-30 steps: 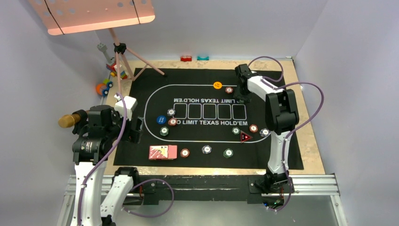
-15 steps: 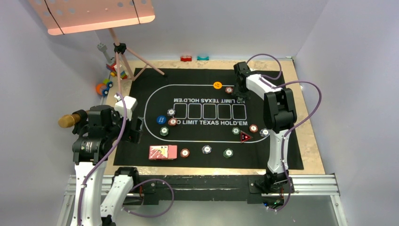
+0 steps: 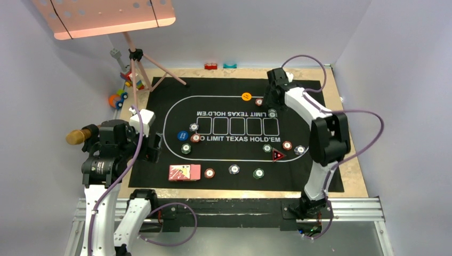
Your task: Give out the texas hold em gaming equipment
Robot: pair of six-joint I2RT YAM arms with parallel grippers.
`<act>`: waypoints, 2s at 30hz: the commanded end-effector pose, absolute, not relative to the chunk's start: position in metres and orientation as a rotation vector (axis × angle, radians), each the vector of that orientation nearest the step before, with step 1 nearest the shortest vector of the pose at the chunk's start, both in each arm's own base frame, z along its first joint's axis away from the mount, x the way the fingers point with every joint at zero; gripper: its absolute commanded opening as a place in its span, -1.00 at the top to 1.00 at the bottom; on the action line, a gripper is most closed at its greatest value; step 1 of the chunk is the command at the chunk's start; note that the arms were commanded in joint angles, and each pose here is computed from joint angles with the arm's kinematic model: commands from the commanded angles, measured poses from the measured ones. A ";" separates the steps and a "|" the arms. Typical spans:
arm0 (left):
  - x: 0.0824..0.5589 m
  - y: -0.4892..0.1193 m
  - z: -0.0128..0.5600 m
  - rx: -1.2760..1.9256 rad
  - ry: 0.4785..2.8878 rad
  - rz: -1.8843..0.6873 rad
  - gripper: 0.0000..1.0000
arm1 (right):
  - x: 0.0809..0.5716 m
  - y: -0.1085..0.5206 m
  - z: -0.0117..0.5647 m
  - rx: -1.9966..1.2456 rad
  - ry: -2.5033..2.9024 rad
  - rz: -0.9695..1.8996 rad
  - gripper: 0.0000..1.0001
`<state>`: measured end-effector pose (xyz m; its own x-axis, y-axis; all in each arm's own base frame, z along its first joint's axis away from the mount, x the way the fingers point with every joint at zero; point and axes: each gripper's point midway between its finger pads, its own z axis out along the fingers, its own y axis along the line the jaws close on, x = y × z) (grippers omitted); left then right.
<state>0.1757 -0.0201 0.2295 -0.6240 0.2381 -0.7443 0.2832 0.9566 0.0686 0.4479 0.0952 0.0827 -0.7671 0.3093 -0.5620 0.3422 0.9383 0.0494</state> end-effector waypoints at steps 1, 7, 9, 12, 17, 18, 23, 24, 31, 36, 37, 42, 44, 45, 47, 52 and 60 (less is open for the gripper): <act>0.178 -0.020 0.236 0.364 2.241 -0.062 -0.99 | 0.423 0.127 0.145 0.375 2.367 0.012 -0.31; 0.178 -0.020 0.236 0.364 2.242 -0.062 -0.99 | 0.346 0.183 0.142 0.147 2.419 0.093 -0.31; 0.177 -0.019 0.236 0.363 2.241 -0.061 -0.99 | 0.313 0.194 0.126 0.067 2.469 0.081 -0.32; 0.177 -0.020 0.236 0.366 2.241 -0.062 -0.99 | 0.268 0.198 0.105 -0.009 2.536 0.069 -0.39; 0.178 -0.020 0.235 0.367 2.245 -0.064 -0.99 | 0.210 0.189 0.082 -0.046 2.611 0.100 -0.49; 0.178 -0.020 0.235 0.368 2.246 -0.067 -0.99 | 0.202 0.187 0.078 -0.052 2.627 0.107 -0.49; 0.178 -0.020 0.236 0.366 2.243 -0.064 -0.99 | 0.175 0.184 0.055 -0.091 2.700 0.117 -0.49; 0.178 -0.020 0.236 0.365 2.242 -0.062 -0.99 | 0.172 0.186 0.052 -0.100 2.710 0.121 -0.49; 0.178 -0.019 0.236 0.360 2.244 -0.060 -0.99 | 0.160 0.194 0.032 -0.133 2.766 0.123 -0.46; 0.179 -0.019 0.234 0.361 2.253 -0.060 -0.99 | 0.156 0.192 0.019 -0.143 2.791 0.089 -0.39; 0.179 -0.019 0.234 0.360 2.252 -0.061 -0.99 | 0.156 0.191 0.017 -0.144 2.794 0.081 -0.37; 0.178 -0.019 0.235 0.360 2.250 -0.059 -0.99 | 0.152 0.185 0.010 -0.145 2.806 0.051 -0.22; 0.178 -0.019 0.235 0.362 2.250 -0.060 -0.99 | 0.152 0.185 0.010 -0.137 2.807 0.052 -0.11; 0.179 -0.019 0.235 0.361 2.251 -0.059 -0.99 | 0.152 0.185 0.010 -0.133 2.806 0.052 -0.04; 0.179 -0.019 0.235 0.360 2.250 -0.059 -0.99 | 0.151 0.185 0.012 -0.127 2.806 0.058 0.09; 0.178 -0.019 0.235 0.361 2.247 -0.059 -0.99 | 0.154 0.185 0.024 -0.116 2.788 0.065 0.39; 0.178 -0.019 0.235 0.361 2.244 -0.056 -0.99 | 0.181 0.190 0.075 -0.083 2.693 0.052 0.68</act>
<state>0.1755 -0.0200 0.2296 -0.6238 0.2381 -0.7445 0.2829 0.9567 0.0689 0.1519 0.1831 0.0297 -0.9430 -0.0987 -0.3179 -0.1069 0.9942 0.0083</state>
